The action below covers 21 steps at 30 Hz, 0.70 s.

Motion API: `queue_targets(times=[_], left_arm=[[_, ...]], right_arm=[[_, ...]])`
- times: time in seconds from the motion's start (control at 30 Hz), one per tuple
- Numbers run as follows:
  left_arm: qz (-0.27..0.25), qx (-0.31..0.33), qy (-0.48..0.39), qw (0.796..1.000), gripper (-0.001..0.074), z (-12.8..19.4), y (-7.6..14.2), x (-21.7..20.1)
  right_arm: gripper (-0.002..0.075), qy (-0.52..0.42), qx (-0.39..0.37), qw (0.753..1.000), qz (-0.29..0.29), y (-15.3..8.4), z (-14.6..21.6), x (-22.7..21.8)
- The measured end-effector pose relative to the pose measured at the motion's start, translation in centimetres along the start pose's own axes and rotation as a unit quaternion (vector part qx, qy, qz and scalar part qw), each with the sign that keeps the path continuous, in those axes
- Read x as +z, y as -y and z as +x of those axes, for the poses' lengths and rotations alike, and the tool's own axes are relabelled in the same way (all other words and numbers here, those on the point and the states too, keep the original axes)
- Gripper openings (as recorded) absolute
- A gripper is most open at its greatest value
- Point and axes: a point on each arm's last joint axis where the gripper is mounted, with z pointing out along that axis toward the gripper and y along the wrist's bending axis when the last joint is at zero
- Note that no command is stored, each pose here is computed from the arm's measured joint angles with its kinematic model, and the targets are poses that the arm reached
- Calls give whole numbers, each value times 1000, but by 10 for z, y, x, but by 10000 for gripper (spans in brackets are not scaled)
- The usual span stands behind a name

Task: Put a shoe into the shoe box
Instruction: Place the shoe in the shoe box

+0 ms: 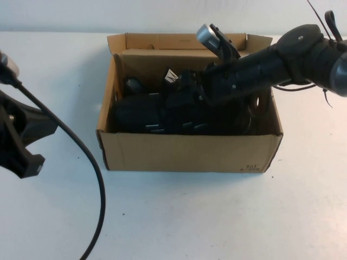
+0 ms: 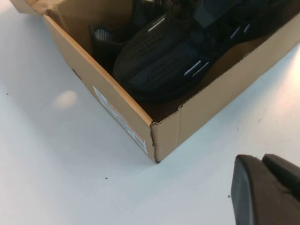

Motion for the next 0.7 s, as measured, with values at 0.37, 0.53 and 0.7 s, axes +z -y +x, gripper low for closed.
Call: queue_targets(times=[0.37,0.53,0.7], left_arm=[[-1,0,1,1000,-1,0,0,0],[-1,-1,1,1000,-1,0,0,0],[-1,-2,1,1000,-1,0,0,0]], right_arm=[[86,-40,14,999,-25,-5,8,4],[90,-42,15,999,-23,-5,9,4],[170,-48,9,999,-5,-1,10,4]])
